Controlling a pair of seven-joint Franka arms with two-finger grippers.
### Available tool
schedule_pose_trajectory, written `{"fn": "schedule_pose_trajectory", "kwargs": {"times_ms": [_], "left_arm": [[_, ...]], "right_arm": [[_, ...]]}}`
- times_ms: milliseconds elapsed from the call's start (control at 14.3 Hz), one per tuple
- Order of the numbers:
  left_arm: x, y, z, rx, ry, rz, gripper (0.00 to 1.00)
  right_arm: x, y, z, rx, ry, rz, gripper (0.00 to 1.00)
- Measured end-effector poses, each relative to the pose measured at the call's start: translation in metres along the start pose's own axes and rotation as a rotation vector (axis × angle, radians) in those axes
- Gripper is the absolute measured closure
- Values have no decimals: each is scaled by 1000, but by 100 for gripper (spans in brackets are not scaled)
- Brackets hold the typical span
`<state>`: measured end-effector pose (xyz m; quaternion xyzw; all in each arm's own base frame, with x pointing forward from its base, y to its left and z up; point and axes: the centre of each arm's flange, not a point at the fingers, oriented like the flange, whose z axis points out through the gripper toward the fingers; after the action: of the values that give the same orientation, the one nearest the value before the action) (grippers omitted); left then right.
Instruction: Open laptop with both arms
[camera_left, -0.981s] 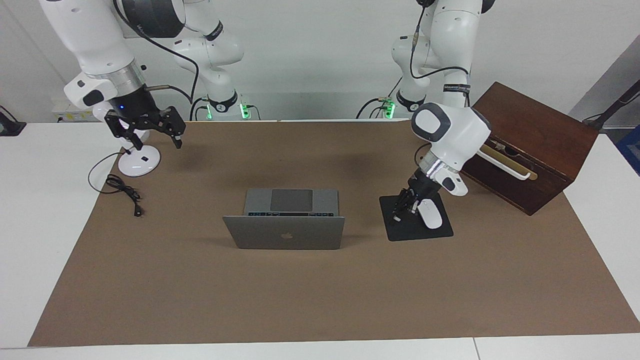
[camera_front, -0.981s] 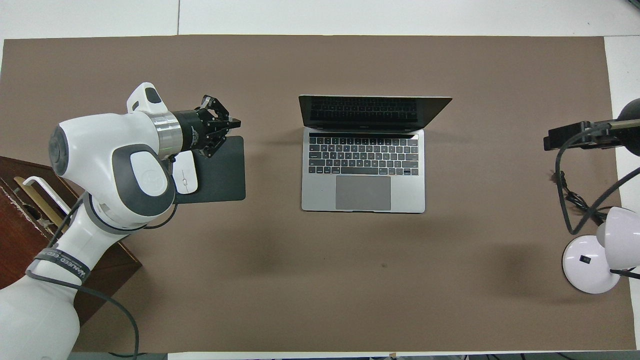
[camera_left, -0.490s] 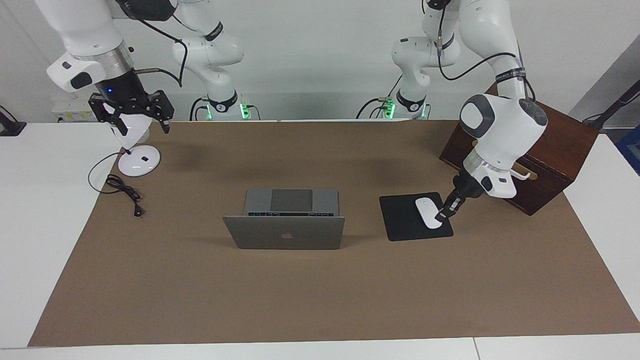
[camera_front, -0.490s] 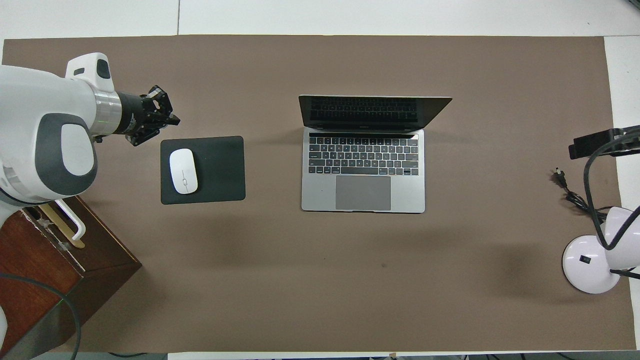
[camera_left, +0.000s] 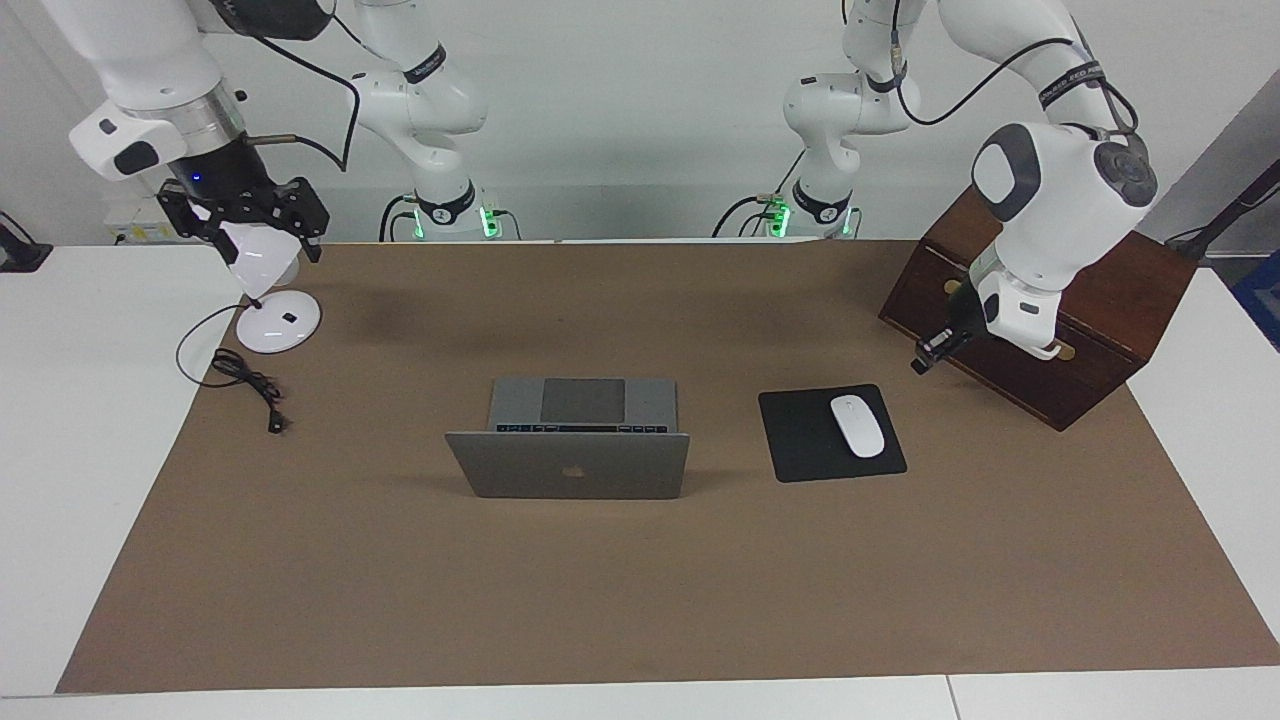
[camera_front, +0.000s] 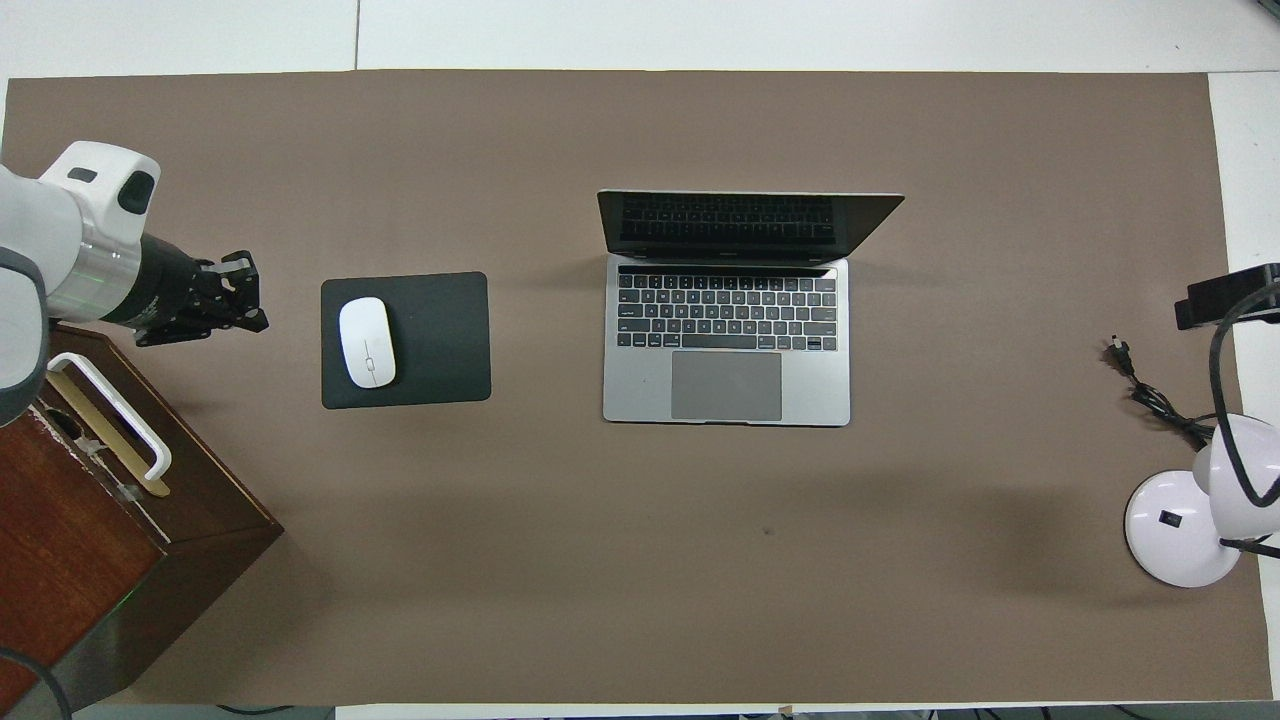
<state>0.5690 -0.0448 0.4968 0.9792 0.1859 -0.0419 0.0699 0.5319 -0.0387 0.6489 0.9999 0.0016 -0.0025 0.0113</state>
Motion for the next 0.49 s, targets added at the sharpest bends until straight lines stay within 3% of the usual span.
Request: {"fn": "schedule_pose_trajectory", "kwargs": {"times_ms": [490], "left_arm": [[-45, -38, -66, 15, -30, 61, 96]], "right_arm": [[0, 1, -5, 1, 6, 2, 0]]}}
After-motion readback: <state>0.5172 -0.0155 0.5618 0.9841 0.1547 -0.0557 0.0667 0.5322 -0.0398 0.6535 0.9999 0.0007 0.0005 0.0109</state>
